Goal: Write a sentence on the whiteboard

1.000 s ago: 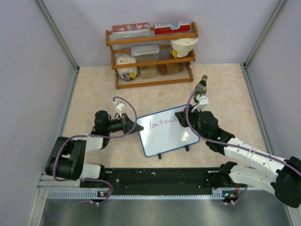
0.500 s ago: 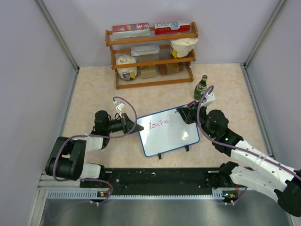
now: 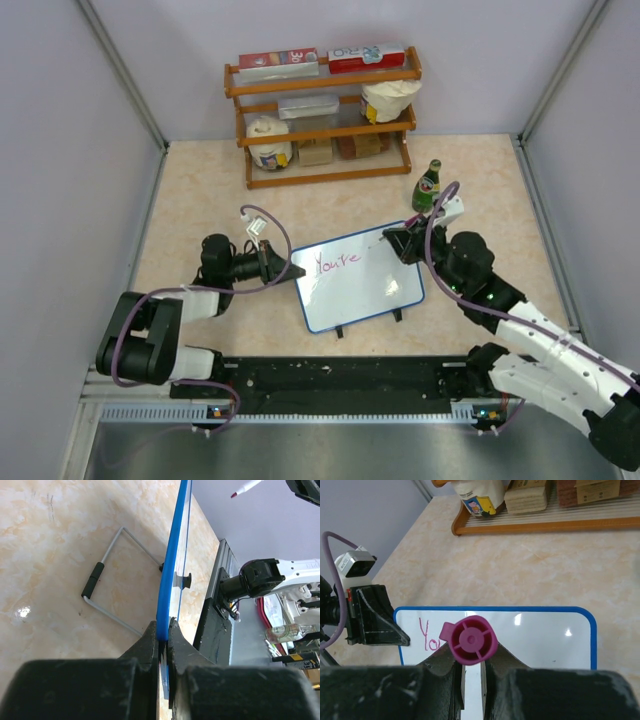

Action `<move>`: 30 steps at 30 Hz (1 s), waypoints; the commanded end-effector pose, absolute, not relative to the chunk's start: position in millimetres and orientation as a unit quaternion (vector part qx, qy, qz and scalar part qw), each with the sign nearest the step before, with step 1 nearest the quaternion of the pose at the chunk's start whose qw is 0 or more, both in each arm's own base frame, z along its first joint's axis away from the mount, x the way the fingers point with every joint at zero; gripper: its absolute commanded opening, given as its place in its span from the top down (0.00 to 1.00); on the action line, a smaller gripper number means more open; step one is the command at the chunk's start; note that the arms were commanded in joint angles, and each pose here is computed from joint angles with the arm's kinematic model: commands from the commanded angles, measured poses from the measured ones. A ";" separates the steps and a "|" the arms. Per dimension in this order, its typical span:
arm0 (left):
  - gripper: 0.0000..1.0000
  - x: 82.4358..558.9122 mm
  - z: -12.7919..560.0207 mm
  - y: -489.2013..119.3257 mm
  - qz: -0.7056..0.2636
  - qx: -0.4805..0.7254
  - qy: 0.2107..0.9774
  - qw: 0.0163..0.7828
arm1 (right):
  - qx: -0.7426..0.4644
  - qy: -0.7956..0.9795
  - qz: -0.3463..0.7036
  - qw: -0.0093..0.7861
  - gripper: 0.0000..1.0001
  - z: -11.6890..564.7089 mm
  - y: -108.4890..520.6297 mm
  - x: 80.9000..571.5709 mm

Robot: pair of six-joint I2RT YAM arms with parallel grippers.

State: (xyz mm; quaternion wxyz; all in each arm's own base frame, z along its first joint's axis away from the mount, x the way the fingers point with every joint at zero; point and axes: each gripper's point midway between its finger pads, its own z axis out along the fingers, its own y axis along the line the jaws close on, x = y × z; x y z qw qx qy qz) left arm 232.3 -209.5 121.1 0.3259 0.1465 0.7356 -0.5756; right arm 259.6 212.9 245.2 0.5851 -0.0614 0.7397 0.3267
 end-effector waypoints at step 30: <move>1.00 238.2 117.5 -203.8 -0.526 0.194 0.733 0.385 | -0.115 0.731 0.293 0.605 1.00 229.7 192.4 264.0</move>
